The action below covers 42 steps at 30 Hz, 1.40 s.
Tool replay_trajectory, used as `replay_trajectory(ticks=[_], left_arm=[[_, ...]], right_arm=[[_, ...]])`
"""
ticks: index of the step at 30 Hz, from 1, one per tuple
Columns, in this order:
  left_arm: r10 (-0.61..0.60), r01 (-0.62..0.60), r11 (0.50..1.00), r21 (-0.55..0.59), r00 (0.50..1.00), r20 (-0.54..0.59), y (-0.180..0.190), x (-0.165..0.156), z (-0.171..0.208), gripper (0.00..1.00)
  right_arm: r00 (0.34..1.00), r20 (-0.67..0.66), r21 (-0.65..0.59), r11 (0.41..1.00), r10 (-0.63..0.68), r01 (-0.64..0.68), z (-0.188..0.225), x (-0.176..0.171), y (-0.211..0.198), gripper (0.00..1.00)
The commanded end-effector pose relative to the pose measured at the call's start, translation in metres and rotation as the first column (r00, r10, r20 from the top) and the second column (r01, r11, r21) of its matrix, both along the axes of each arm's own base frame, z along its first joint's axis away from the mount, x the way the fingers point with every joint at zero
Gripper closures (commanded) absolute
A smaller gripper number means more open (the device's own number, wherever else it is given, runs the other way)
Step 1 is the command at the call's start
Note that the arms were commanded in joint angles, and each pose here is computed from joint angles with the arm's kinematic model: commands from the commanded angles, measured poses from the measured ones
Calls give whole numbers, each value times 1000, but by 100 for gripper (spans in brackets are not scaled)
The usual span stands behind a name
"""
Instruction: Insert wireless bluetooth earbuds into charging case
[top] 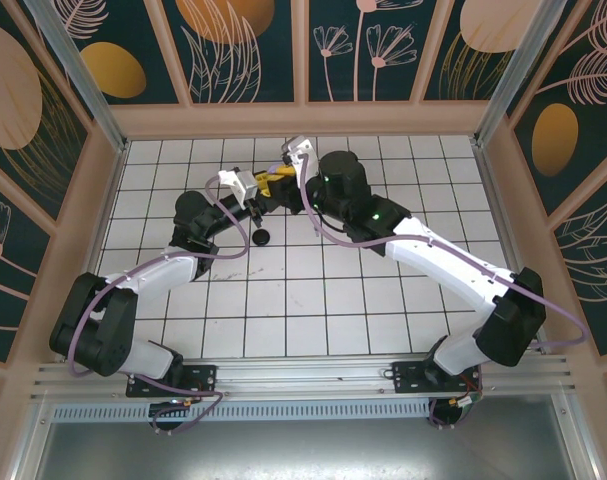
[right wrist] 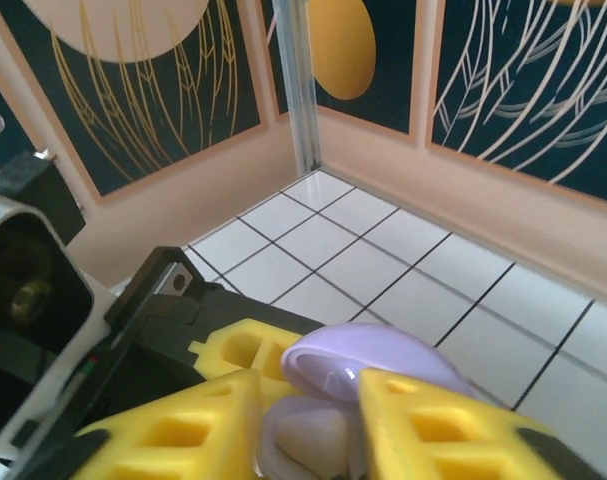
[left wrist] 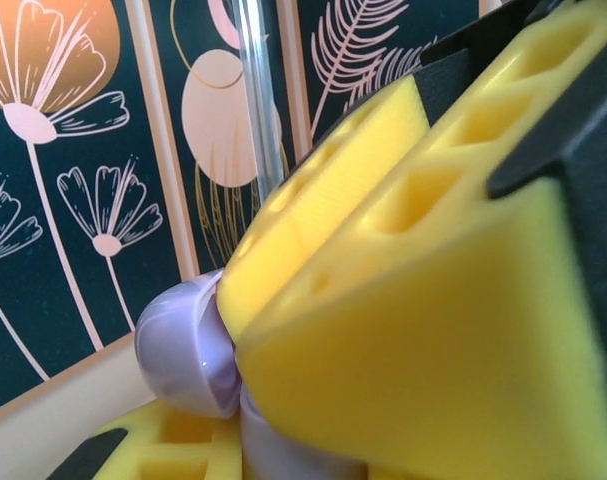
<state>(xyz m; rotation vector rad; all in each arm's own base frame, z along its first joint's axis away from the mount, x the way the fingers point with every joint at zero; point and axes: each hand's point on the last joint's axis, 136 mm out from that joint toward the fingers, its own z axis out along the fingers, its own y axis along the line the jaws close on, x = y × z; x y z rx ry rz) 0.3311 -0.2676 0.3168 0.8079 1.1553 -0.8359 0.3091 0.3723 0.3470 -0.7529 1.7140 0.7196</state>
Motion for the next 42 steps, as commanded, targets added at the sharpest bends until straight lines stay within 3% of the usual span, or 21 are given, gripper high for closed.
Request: replay_trajectory(ticks=[1,4,9,14,17,21,28,33,42], left_arm=[[-8,21,997,-78,987,161,3,-17,52,100],[15,-4,997,-83,991,131,4,-11,44,100],[79,-65,991,-113,990,119,12,-5,33,100],[132,-119,986,-119,985,108,18,1,26,100],[148,-135,983,-123,984,99,19,4,25,100],[147,-136,983,-124,986,83,20,4,23,100],[166,-158,980,-117,984,57,23,4,20,100],[180,-173,978,-113,982,60,27,1,20,100],[202,-193,973,-123,977,68,31,0,23,100]], right_arm=[[996,-87,-52,998,-24,20,-17,1,2,53],[995,-85,9,999,-49,50,14,3,-3,41],[985,-130,162,978,-111,132,66,5,-40,36],[942,-278,249,933,-188,260,64,10,-96,34],[888,-387,188,921,-248,340,20,22,-118,33],[753,-545,-28,905,-370,424,-73,44,-129,34],[536,-648,-381,840,-541,387,-210,57,-130,43],[496,-620,-503,794,-607,342,-254,64,-122,45],[474,-611,-559,770,-634,308,-284,82,-102,50]])
